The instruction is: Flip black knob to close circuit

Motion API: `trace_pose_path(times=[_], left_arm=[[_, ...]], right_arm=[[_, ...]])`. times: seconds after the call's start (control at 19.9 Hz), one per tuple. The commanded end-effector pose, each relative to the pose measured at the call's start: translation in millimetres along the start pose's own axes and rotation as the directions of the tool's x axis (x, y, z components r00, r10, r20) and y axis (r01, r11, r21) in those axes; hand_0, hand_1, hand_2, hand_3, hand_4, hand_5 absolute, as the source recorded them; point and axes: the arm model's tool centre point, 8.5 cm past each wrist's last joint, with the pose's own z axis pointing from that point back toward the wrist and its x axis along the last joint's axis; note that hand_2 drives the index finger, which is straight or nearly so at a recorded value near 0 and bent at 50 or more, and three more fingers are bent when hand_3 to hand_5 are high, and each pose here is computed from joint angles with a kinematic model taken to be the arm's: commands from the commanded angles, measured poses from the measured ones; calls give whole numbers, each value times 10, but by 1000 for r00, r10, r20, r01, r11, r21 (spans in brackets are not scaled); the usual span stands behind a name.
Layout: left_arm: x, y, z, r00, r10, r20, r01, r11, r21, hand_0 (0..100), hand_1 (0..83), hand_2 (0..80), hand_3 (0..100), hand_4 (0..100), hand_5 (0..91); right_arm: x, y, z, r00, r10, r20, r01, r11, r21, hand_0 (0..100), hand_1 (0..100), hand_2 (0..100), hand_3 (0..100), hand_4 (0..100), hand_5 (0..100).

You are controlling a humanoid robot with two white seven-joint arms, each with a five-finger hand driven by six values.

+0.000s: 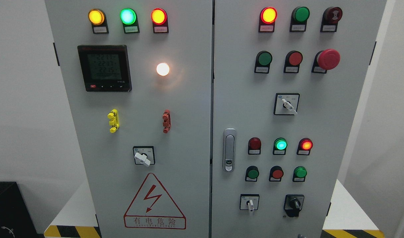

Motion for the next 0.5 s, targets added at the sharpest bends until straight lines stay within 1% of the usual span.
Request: trace_pose_path(times=[0.0,0.35,0.45], left_arm=[[-70,-6,15,999,-44,-19,44,999,-8,0,0,0,0,0,0],[-70,-6,15,999,-44,-19,44,999,-8,0,0,0,0,0,0],[-70,-6,15,999,-44,-19,44,999,-8,0,0,0,0,0,0]], right_arm=[[-10,23,3,1000,-10,-3,10,1000,5,0,107,0,0,0,0],[-16,21,19,1000,-20,-5,20,1000,1,0,105,0,0,0,0],[-22,57,23,1000,-25,-7,25,1000,10,0,105,0,0,0,0]])
